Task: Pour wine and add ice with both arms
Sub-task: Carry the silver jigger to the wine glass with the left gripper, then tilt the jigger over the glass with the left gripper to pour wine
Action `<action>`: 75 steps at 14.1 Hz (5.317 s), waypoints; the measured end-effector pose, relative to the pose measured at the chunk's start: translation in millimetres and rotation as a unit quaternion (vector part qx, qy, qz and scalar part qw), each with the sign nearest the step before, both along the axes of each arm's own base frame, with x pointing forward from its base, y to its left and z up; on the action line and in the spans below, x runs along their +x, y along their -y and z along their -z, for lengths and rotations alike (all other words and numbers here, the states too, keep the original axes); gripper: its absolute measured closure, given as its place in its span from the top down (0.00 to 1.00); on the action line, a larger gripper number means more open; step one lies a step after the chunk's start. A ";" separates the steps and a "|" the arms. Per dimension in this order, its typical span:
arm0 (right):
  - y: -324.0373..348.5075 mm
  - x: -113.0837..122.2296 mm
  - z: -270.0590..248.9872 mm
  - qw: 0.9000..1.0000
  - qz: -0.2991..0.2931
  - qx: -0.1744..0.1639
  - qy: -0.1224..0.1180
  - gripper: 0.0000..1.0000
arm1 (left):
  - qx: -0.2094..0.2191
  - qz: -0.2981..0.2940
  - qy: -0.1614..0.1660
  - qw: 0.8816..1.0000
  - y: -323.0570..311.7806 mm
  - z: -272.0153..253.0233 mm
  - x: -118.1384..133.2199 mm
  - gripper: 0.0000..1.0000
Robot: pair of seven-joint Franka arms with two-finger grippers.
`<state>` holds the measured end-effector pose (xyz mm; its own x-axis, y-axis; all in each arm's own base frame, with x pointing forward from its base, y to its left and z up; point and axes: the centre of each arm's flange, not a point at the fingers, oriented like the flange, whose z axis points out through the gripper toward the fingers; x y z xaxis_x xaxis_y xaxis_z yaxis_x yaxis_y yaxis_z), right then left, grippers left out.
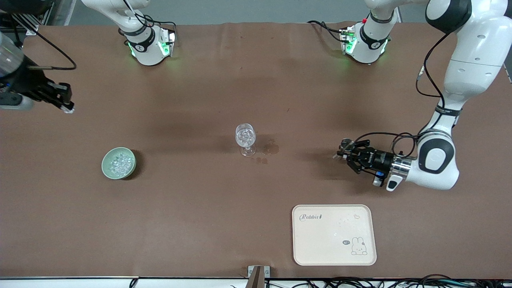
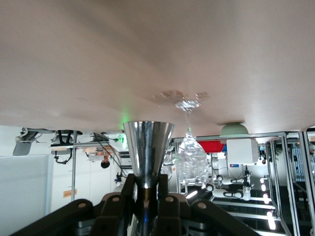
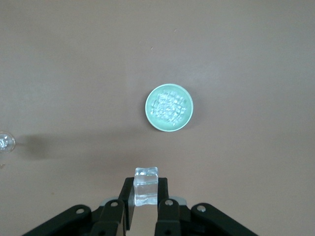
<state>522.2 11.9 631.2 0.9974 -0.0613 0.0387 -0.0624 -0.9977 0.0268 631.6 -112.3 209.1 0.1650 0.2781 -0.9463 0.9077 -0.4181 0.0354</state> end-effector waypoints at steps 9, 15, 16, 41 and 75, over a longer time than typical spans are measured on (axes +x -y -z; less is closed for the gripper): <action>14.2 22.5 13.3 0.999 -0.036 -0.006 -0.022 0.22 | 0.043 -0.047 -0.022 0.998 153.2 -63.9 -7.4 0.21; 13.4 23.5 16.2 0.998 -0.064 -0.006 -0.021 0.22 | 0.093 -0.062 -0.012 0.994 231.5 -101.3 -36.3 0.21; 13.5 23.4 16.6 0.998 -0.067 -0.006 -0.022 0.22 | 0.101 -0.066 -0.009 0.993 240.1 -106.4 -40.2 0.21; 12.2 21.3 20.7 0.997 -0.068 0.003 -0.033 0.22 | 0.353 -0.086 0.078 0.928 328.7 -134.5 -85.8 0.21; 15.0 21.3 20.8 0.997 -0.063 0.012 -0.032 0.22 | 0.428 -0.093 0.159 0.885 357.2 -151.7 -108.0 0.21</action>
